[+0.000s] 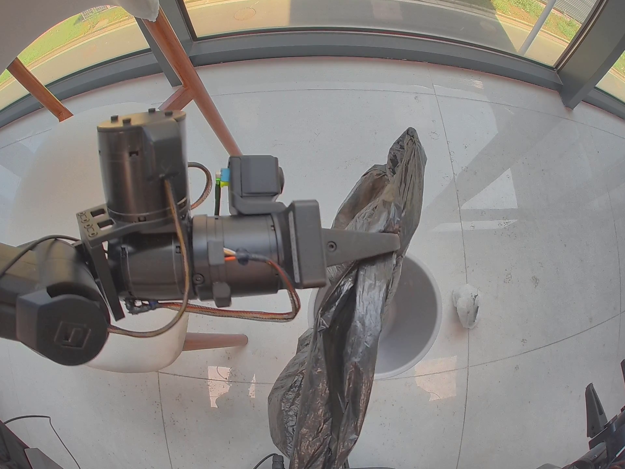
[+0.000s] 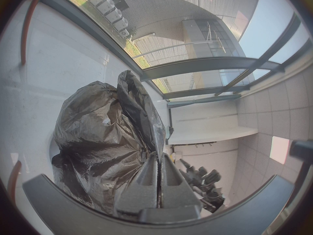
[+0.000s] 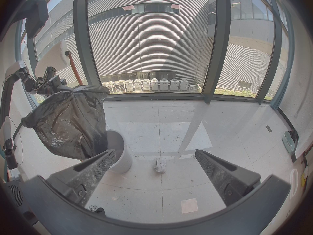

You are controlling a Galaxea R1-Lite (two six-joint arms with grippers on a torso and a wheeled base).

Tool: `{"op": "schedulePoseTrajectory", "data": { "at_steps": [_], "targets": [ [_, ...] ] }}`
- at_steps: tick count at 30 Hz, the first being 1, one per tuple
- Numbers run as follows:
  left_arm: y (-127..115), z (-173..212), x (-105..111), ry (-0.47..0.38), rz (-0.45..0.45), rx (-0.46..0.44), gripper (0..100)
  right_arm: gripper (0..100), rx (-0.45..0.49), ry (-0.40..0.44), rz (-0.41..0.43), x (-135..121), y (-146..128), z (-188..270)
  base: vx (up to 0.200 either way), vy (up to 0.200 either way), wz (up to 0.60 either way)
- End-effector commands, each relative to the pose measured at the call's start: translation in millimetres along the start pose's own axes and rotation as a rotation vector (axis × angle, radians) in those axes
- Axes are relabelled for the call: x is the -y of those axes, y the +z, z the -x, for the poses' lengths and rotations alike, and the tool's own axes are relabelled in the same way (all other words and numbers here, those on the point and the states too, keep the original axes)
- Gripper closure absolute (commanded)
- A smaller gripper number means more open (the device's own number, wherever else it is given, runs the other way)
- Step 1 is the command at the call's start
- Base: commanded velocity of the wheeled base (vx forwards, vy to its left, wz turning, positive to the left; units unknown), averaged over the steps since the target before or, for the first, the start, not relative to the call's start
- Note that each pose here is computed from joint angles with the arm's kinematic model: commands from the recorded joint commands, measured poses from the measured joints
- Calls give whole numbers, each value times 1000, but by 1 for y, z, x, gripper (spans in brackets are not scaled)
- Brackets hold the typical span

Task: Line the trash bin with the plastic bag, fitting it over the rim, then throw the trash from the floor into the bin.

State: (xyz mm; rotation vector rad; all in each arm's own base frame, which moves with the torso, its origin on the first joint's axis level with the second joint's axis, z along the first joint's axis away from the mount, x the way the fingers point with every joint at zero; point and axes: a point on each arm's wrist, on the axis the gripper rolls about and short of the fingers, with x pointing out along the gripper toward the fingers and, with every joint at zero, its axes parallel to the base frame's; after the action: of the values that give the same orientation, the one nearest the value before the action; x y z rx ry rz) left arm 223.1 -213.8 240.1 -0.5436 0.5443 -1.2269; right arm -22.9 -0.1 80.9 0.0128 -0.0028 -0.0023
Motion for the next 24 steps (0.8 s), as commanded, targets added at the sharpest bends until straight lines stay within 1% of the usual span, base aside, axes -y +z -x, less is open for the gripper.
{"op": "schedulePoseTrajectory", "data": {
  "at_steps": [1, 2, 3, 4, 8, 12, 16, 17, 18, 19, 20, 21, 22, 23, 24],
  "targets": [
    [-27, -28, -24, 92, -36, -67, 100, 0, -1, 1, -1, 0, -5, 0, 0, 0, 0],
    [-35, -37, -33, 151, -38, -68, 100, 0, -1, 1, -1, 0, -5, 0, 0, 0, 0],
    [-35, -37, -32, 159, -35, -65, 100, 0, -1, 1, -1, 0, -5, 0, 0, 0, 0],
    [-35, -37, -33, 156, -31, -69, 100, 0, -1, 1, -1, 0, -5, 0, 0, 0, 0],
    [-33, -37, -30, 145, -10, -66, 100, 0, -1, 1, -1, 0, -5, 0, 0, -200, 0],
    [-34, -36, -30, 150, -14, -69, 100, 0, -1, 2, 2, 0, -5, 0, 0, -200, 0],
    [-32, -30, -25, 155, -40, -51, 100, 0, -3, 2, 4, 0, -5, 0, 0, -200, 0],
    [-33, -28, -24, 169, -76, -48, 100, 0, 0, 4, 8, 0, -5, 0, 0, 0, 0],
    [-34, -27, -25, 187, -118, -48, 100, 0, 26, 15, 5, 0, 0, 1, 0, 0, 0],
    [-35, -26, -27, 207, -157, -48, 100, 0, 86, 33, -11, -1, 13, 4, 0, 0, 0],
    [-38, -26, -29, 242, -208, -54, 100, 0, 147, 82, -30, -2, 33, 9, 0, 0, 0],
    [-41, -25, -32, 288, -259, -65, 100, 0, 103, 142, -64, -2, 47, 5, 0, 0, 0],
    [-41, -25, -32, 288, -259, -65, 100, 0, 103, 142, -64, -2, 47, 5, 0, 0, 0],
    [-44, -24, -36, 368, -342, -92, 100, 0, -46, 239, -155, -4, 64, -16, 0, 0, 0],
    [-46, -24, -38, 405, -375, -106, 100, 0, -70, 276, -194, -6, 78, -24, 0, 0, 0]
  ]
}}
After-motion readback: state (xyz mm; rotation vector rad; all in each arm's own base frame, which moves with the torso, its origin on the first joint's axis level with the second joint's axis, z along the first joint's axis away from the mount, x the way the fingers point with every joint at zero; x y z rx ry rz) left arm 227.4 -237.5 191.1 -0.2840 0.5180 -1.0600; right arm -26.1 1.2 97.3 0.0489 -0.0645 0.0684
